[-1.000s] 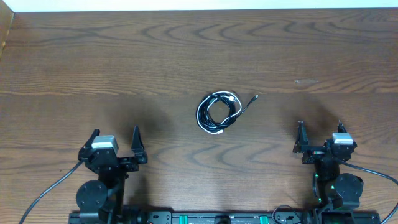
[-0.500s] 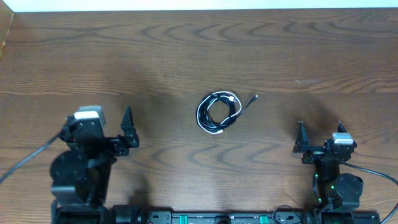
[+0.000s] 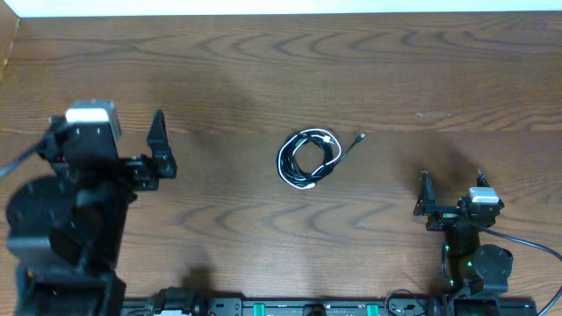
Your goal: Untangle cables
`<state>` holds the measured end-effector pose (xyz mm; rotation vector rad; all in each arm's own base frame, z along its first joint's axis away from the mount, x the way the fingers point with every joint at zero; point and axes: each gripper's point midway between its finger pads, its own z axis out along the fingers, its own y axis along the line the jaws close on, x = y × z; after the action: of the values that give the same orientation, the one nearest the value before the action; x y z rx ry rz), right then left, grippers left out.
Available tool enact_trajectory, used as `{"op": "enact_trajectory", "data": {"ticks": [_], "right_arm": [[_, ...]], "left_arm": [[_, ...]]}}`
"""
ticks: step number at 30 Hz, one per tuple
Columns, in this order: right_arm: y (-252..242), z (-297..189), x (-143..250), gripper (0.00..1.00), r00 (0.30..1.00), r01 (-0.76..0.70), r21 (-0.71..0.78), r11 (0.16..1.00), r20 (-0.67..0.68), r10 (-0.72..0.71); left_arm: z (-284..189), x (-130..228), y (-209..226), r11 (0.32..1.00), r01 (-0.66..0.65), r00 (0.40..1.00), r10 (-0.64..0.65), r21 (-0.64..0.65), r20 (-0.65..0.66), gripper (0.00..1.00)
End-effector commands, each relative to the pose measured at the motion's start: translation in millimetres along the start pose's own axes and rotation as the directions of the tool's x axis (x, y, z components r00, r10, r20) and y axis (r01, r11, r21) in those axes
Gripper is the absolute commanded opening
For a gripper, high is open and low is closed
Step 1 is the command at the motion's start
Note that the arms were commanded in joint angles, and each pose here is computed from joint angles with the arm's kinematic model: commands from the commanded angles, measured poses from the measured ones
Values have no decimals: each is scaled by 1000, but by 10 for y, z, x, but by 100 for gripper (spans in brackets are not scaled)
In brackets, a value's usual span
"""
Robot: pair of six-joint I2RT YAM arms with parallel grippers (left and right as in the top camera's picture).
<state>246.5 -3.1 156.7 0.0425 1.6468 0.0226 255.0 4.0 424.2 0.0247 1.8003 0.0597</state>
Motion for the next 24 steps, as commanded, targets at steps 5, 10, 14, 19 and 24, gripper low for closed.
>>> {"op": "enact_trajectory", "data": {"ticks": [5,10,14,19,24], "right_arm": [[0,0,14,99,1000,12,-1,1000,-3,-12],[0,0,14,99,1000,12,-2,1000,-3,-12],[0,0,13,99,1000,12,-2,1000,-3,-12],[0,0,13,99,1000,12,-1,1000,-3,-12],[0,0,14,99,1000,12,-2,1000,-3,-12]], "left_arm": [[240,-565,34,999,-39,999,39,-11,37,98],[463,-818,34,997,-73,996,73,-12,48,98],[726,-893,22,997,-77,996,78,-7,43,98],[1175,-653,-23,997,-79,996,79,9,-51,98],[1578,-328,-130,994,-107,981,110,27,-161,98]]}}
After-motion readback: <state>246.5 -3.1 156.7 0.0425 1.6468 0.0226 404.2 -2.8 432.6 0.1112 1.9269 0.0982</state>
